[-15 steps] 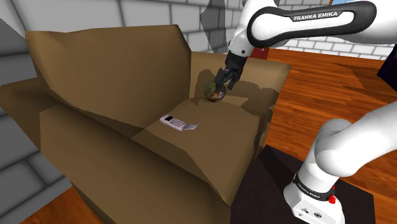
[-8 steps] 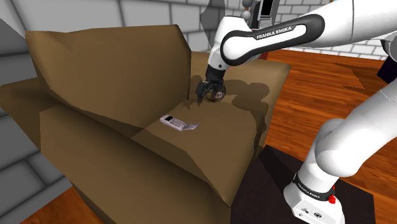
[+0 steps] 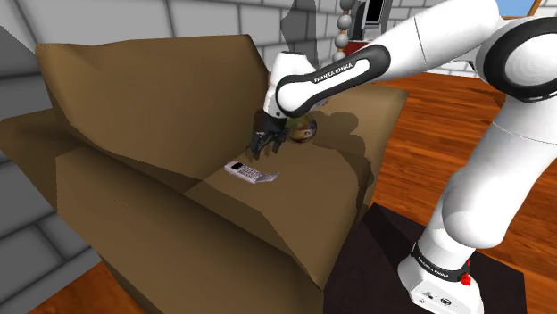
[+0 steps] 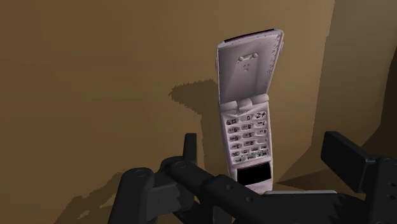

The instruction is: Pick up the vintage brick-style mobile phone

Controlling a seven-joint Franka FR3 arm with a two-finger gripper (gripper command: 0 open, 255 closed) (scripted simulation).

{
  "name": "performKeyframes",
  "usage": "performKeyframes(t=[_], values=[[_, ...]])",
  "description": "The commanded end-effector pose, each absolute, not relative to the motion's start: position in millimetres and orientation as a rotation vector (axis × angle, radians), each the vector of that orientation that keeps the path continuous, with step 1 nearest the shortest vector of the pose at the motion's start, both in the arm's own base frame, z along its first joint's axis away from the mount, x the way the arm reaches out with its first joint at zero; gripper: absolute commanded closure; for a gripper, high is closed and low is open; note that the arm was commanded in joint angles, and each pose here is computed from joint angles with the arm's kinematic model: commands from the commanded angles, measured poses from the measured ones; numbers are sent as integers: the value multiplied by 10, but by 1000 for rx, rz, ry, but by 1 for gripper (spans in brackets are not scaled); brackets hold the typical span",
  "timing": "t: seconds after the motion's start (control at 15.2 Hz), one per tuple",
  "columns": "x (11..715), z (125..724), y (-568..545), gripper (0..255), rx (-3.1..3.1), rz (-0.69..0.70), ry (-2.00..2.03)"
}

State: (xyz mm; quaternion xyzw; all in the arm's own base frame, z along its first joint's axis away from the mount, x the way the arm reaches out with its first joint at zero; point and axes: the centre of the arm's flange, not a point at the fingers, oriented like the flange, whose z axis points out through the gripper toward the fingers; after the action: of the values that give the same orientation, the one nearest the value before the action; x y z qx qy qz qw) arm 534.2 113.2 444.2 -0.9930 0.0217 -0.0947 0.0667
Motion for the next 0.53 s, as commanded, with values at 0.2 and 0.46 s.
performKeyframes(t=[0.2, 0.46], values=[[5796, 4019, 1332, 0, -2998, -275, 58], [5970, 3751, 1420, 0, -3000, -271, 55]])
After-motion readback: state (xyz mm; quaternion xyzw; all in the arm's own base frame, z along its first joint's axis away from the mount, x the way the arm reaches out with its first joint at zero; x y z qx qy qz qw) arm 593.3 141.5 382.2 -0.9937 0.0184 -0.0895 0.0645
